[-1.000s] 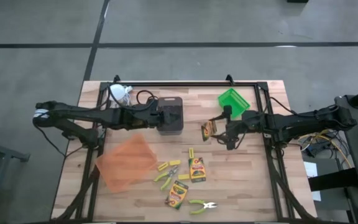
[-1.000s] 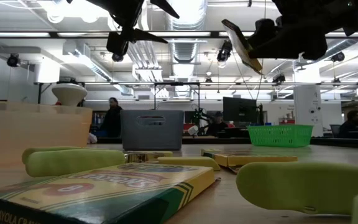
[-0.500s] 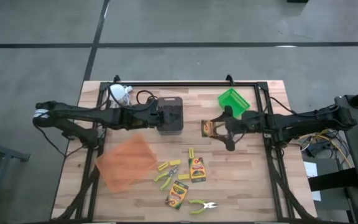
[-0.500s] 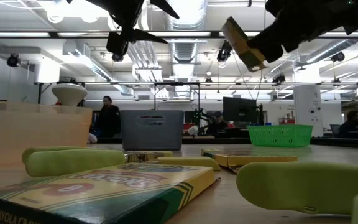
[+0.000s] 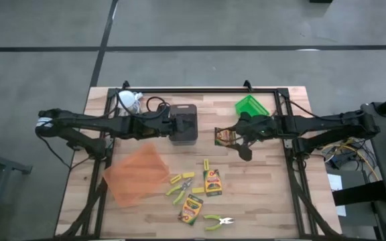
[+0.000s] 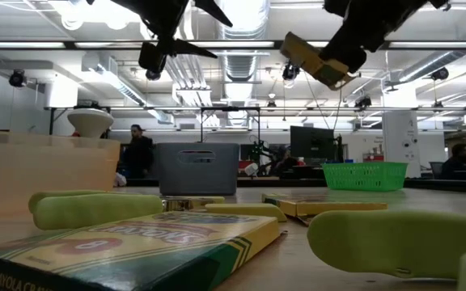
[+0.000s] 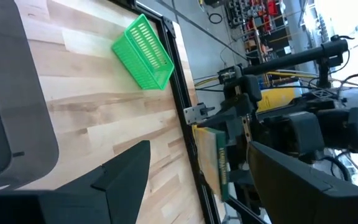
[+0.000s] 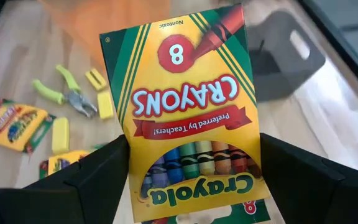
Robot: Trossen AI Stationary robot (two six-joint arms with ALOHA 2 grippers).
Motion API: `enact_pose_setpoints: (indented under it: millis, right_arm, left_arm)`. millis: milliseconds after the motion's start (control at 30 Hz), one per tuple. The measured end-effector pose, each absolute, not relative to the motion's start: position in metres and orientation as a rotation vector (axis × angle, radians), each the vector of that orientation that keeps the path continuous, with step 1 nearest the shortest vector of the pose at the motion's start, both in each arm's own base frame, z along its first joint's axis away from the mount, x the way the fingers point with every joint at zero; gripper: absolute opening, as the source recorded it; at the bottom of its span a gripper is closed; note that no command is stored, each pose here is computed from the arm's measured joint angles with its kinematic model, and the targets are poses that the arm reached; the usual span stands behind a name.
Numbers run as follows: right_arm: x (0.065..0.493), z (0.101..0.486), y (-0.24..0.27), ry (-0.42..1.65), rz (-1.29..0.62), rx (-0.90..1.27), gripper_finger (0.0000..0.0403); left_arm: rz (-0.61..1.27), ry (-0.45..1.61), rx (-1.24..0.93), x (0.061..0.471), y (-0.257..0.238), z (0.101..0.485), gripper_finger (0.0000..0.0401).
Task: Pick & Place School Supplies
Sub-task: Put the pack of crayons into the orange bin
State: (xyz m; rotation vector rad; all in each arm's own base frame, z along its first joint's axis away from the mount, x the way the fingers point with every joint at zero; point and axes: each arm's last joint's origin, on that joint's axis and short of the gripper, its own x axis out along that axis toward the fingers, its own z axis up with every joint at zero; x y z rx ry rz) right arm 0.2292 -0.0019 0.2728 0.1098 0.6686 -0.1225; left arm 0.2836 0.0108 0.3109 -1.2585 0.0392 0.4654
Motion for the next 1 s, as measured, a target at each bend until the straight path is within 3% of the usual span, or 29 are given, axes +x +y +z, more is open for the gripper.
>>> enact_pose_setpoints:
  millis: [333,1000]
  right_arm:
    - [0.274,0.278,-0.002,0.871,-0.107,0.038,0.0325]
    - [0.310,0.310,-0.005,0.697,-0.153,-0.131,0.0325]
  left_arm:
    - [0.460,0.033,-1.319,0.284,0.010,0.311,0.0273]
    - [0.426,0.063,-1.328,0.284,0.009,0.311,0.0273]
